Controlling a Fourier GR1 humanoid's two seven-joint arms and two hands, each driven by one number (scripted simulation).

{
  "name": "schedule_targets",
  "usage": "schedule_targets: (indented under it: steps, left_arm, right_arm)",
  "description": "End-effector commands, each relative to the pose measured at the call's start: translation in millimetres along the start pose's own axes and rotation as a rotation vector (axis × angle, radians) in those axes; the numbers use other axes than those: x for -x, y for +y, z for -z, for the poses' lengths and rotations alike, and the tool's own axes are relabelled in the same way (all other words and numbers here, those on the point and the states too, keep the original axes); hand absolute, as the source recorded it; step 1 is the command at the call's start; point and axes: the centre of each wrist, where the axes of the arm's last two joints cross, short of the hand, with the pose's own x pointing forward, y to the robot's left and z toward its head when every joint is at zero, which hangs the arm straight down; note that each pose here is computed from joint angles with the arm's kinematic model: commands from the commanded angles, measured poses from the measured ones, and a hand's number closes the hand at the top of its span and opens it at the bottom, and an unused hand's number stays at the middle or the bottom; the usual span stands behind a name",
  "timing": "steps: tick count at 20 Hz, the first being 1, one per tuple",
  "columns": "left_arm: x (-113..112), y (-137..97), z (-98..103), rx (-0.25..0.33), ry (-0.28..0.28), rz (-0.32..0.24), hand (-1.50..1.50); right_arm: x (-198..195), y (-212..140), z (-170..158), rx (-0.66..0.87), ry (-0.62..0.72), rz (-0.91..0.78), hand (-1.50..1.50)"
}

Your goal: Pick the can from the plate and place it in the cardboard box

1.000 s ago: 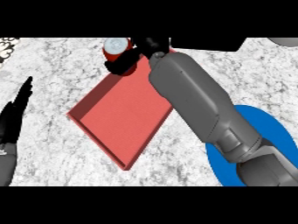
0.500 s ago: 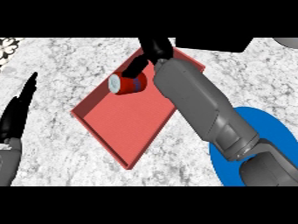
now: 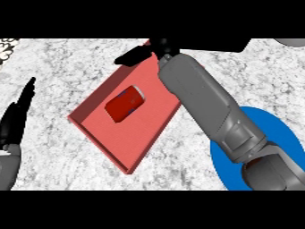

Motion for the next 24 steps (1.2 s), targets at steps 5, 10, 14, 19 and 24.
schedule_targets:
  steps: [5,10,14,19,24]
  left_arm:
    - [26.9,11.4,-27.2,-0.034,0.029,-0.002,0.0]
    - [10.3,7.3,-14.7,-0.057,0.03,-0.004,0.0]
    - [27.1,20.6,-22.9,-0.053,0.065,0.0,0.0]
    - [26.9,37.3,-25.8,-0.048,0.062,0.002,0.0]
    - [31.7,28.5,-19.3,-0.056,0.052,0.003,0.0]
  right_arm:
    - [14.9,-29.6,7.3,0.073,-0.018,0.205,-1.5]
    - [68.1,-100.1,4.2,0.119,0.027,0.193,-1.5]
    - [96.8,-142.4,-9.4,0.119,0.051,0.155,-1.5]
    - [122.8,-205.8,-30.7,0.115,0.036,0.146,-1.5]
    - [159.1,-237.0,-65.3,0.017,0.045,0.096,-1.5]
